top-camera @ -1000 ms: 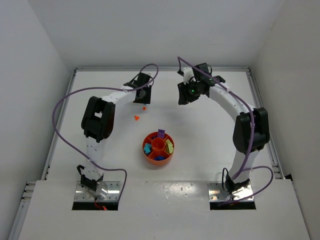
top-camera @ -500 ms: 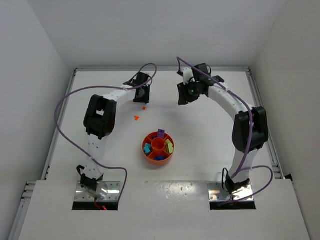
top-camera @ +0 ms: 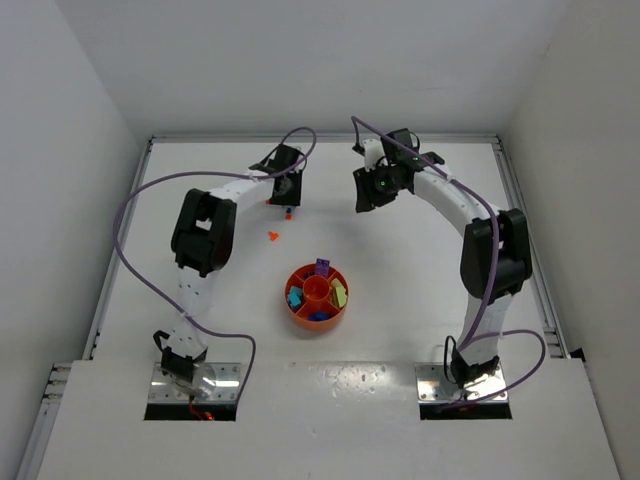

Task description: Sort the legos into containers by color

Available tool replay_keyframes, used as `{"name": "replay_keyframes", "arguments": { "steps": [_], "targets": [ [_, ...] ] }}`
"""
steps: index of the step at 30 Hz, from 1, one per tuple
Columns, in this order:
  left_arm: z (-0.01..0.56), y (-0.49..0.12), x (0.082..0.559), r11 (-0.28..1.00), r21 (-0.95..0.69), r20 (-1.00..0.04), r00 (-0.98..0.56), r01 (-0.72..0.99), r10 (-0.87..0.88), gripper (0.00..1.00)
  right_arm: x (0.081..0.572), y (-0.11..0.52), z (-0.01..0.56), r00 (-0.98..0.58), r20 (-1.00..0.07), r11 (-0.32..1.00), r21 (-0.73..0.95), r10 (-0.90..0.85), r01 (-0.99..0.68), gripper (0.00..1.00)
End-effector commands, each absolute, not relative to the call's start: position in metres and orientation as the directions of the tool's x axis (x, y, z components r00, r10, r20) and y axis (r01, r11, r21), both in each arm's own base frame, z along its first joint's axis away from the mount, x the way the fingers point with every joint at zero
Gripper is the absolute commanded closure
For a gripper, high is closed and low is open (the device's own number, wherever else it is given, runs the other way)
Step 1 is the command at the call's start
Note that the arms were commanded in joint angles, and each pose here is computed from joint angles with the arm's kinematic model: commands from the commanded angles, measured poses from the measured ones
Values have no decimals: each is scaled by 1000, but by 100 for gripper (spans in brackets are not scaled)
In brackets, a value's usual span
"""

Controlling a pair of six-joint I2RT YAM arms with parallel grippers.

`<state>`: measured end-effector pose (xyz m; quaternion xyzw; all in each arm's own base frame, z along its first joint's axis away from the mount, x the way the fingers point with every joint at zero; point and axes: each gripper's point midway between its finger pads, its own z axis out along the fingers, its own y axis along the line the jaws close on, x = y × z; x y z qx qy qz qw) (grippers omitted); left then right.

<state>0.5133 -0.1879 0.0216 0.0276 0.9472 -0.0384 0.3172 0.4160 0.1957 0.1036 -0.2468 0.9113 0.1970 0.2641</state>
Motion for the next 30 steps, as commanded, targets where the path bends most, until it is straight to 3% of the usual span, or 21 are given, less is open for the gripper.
{"name": "replay_keyframes", "arguments": {
  "steps": [1,8,22,30],
  "targets": [
    [17,-195,520,995,-64,-605,-796,78,23,55,430,200,120,-712,-621,797,222,-329,-561,61],
    [13,-200,522,992,-75,-601,-798,98,33,56,430,200,120,-712,-621,797,222,-329,-561,61],
    [7,-172,468,994,-59,-516,-855,93,50,58,428,204,118,-709,-621,792,222,-335,-569,61],
    [3,-178,472,989,-69,-513,-855,133,79,66,428,204,118,-709,-621,792,222,-335,-569,61]
  ]
}}
